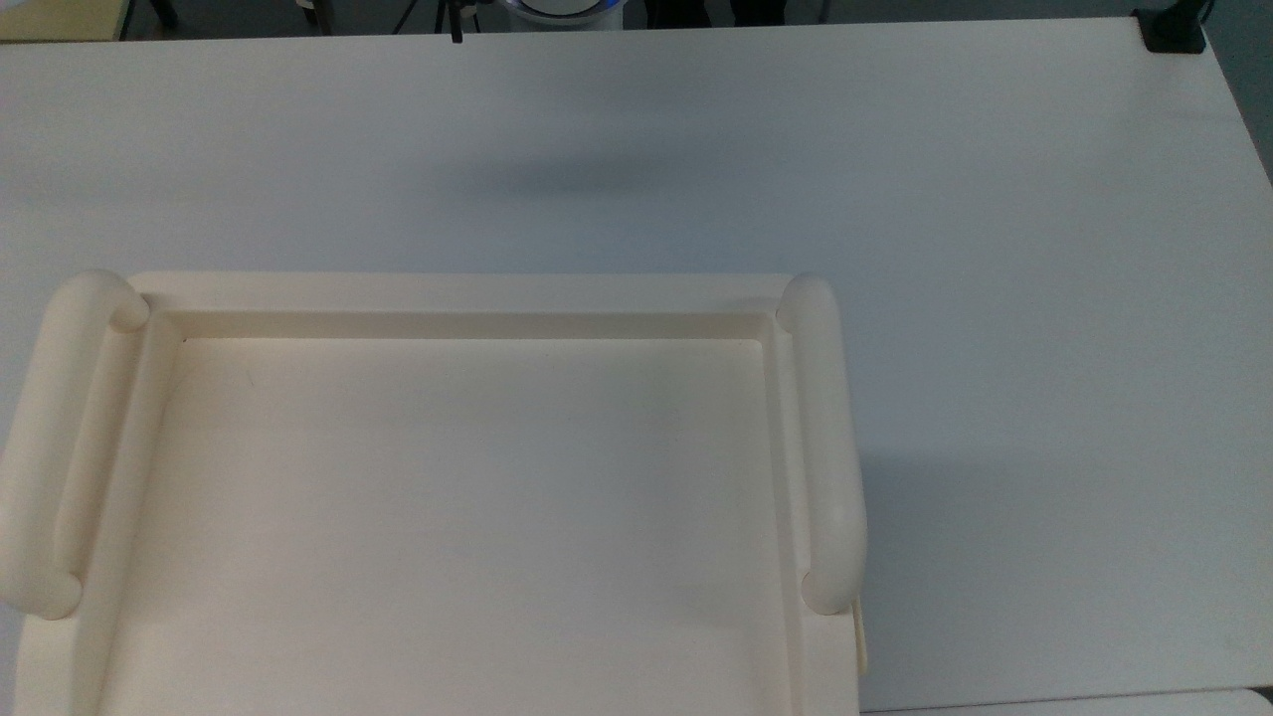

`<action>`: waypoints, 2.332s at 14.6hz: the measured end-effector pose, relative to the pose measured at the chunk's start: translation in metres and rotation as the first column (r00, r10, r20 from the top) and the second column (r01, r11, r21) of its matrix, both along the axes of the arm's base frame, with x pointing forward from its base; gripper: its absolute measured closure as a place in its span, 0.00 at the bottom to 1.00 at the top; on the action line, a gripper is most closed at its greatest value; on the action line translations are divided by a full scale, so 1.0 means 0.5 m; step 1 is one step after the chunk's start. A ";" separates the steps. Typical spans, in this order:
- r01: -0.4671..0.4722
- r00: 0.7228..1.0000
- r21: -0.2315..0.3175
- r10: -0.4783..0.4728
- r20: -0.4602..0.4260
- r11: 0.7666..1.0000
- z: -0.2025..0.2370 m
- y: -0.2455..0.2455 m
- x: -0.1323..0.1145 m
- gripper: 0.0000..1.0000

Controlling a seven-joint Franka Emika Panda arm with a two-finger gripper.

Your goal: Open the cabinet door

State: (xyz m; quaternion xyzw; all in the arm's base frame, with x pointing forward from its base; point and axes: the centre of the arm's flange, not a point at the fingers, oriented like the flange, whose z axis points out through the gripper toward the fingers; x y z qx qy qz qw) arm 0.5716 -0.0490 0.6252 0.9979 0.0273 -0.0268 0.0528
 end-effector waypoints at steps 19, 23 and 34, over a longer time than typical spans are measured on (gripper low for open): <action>-0.105 0.994 -0.003 0.105 0.017 0.994 -0.072 0.147 0.062 0.00; -0.129 0.986 -0.006 0.129 0.102 0.992 -0.069 0.190 0.092 0.00; 0.017 0.866 0.076 -0.053 0.498 0.997 0.016 0.296 0.176 0.00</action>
